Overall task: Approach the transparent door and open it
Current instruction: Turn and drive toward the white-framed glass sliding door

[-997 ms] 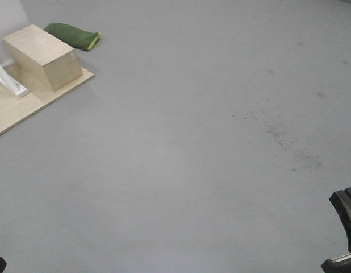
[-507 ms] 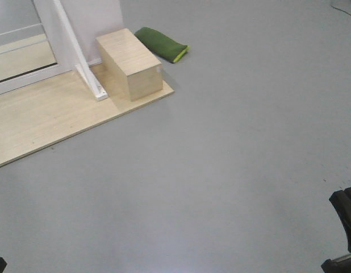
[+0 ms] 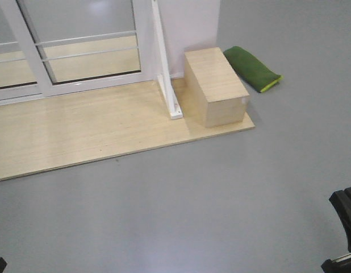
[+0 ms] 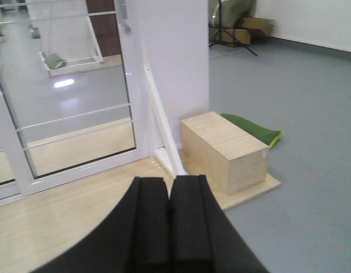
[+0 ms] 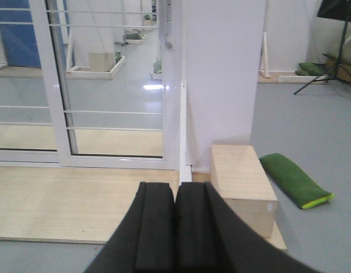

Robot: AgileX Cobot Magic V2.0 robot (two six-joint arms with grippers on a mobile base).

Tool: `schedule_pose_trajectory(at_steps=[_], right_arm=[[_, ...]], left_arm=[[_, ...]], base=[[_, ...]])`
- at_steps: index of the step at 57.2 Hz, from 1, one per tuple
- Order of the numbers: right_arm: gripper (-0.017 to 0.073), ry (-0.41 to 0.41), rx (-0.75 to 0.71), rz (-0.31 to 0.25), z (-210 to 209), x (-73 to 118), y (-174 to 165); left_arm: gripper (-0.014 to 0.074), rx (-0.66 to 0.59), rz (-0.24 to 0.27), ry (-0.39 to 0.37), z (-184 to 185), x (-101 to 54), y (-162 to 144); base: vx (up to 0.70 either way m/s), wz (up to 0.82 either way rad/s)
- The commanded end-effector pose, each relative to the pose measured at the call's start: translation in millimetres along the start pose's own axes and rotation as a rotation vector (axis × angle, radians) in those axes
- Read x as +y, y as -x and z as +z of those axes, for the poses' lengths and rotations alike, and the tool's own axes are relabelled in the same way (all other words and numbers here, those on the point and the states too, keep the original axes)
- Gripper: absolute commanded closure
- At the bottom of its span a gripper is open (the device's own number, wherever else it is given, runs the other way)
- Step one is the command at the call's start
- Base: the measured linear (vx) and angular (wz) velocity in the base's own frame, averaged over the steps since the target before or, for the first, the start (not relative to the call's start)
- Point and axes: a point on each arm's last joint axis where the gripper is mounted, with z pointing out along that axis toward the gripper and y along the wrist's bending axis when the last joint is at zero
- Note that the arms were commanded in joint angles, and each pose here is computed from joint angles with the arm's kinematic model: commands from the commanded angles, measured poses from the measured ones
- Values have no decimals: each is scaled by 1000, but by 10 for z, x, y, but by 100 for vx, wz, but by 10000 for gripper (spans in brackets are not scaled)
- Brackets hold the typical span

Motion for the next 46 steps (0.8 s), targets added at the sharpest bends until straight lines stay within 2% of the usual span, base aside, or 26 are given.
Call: schedule_pose_trajectory(at_steps=[1, 28, 46], right_arm=[[559, -18, -85, -7, -5, -13, 37], [559, -18, -85, -7, -5, -13, 37], [559, -18, -85, -7, -5, -13, 37]], left_arm=[[599, -72, -9, 11, 10, 10, -13], [599, -72, -9, 11, 10, 10, -13], [599, -72, -9, 11, 10, 10, -13]], base=[[46, 58], [47, 54], [49, 23]])
